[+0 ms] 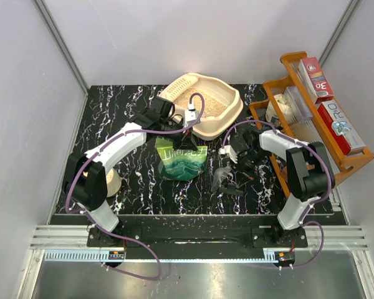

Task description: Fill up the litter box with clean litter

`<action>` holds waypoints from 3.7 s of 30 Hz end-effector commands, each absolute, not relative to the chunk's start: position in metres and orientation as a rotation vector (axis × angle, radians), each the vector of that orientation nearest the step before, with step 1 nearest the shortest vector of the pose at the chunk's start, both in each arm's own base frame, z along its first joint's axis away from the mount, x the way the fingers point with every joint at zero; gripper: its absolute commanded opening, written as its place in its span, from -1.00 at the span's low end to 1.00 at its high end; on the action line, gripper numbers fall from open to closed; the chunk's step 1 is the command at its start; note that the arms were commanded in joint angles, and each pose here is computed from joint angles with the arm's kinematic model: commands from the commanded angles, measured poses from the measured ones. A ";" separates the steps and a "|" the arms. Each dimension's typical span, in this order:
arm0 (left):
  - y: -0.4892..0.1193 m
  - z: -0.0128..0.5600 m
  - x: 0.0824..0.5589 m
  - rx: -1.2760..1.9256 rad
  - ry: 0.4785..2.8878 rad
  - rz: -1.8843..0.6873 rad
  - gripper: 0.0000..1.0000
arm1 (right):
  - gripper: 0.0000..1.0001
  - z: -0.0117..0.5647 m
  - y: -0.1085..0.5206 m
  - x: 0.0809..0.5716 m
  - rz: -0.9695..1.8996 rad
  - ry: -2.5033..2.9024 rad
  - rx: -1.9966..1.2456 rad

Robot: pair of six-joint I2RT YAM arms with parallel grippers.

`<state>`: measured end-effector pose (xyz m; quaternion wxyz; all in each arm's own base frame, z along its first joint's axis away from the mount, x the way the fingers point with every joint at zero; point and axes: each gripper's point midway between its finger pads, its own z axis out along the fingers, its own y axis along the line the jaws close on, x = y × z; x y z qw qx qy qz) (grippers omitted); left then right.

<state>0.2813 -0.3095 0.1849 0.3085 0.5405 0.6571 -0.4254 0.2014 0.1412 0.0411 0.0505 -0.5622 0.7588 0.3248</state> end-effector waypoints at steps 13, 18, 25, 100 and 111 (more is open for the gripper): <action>-0.309 0.178 0.271 1.455 1.777 -1.146 -1.00 | -0.21 0.034 0.158 0.225 1.166 2.402 -1.456; -0.309 0.177 0.272 1.457 1.778 -1.149 -1.00 | -0.21 0.026 0.155 0.222 1.180 2.436 -1.462; -0.309 0.176 0.272 1.458 1.779 -1.153 -1.00 | -0.46 0.024 0.153 0.219 1.195 2.451 -1.474; -0.326 0.184 0.273 1.439 1.767 -1.297 -1.00 | 0.09 0.170 0.240 0.292 1.077 1.975 -1.334; -0.323 0.184 0.276 1.435 1.781 -1.247 -1.00 | 0.04 0.203 0.226 0.316 0.963 1.975 -1.249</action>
